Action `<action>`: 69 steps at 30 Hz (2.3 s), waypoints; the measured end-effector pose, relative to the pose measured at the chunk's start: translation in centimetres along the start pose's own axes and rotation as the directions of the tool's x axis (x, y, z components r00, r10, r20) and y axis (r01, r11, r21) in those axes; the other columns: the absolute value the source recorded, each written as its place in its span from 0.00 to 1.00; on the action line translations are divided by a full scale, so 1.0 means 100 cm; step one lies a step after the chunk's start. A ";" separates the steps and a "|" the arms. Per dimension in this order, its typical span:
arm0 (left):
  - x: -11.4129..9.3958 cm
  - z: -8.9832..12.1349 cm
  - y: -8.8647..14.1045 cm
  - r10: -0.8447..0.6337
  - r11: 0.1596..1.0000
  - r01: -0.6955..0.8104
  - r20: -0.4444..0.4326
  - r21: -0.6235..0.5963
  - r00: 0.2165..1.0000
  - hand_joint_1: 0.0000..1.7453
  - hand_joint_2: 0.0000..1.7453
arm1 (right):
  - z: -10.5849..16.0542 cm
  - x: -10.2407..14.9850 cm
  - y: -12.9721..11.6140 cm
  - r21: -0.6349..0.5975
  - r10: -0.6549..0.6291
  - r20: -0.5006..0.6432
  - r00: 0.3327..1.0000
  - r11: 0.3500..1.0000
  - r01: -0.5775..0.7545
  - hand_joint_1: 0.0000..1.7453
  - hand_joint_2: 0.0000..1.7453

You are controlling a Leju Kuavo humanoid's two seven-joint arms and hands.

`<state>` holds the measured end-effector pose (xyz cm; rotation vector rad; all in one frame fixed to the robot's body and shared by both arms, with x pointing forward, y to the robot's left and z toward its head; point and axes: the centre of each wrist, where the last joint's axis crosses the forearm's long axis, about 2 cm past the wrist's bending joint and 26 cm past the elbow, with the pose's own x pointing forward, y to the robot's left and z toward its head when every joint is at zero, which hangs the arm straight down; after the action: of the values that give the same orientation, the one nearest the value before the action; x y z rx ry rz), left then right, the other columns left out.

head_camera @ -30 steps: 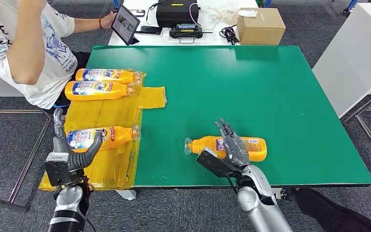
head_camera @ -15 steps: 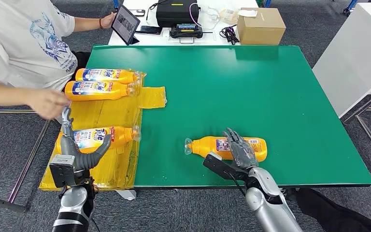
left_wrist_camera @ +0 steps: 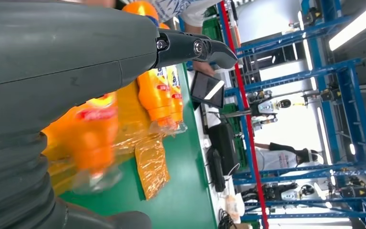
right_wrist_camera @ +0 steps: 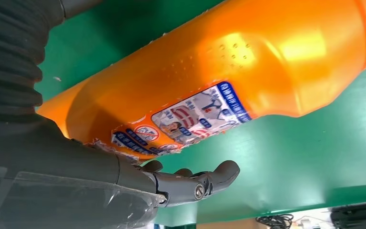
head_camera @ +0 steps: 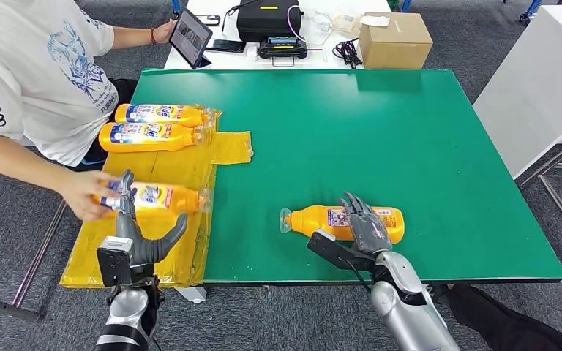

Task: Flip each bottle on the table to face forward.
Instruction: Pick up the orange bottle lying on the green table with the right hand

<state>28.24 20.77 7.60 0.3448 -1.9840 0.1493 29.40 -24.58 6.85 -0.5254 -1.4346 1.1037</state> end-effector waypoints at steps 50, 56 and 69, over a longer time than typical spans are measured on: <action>-0.010 0.000 -0.006 0.045 0.998 -0.047 -0.058 -0.036 0.997 0.00 1.00 | -0.031 -0.016 -0.013 0.152 0.107 -0.052 0.993 0.983 -0.099 0.00 1.00; -0.011 0.001 -0.006 0.044 0.998 -0.046 -0.064 -0.039 0.997 0.00 1.00 | -0.031 -0.017 -0.013 0.157 0.109 -0.056 0.992 0.983 -0.099 0.73 1.00; -0.014 -0.003 -0.013 0.051 0.996 -0.057 -0.078 -0.064 0.996 0.00 1.00 | -0.028 -0.049 -0.035 0.307 0.049 -0.052 0.997 0.951 -0.030 1.00 1.00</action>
<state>29.47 19.83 6.41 0.2392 -1.9189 0.1287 34.05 -29.33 6.99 -0.3624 -1.1769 1.3042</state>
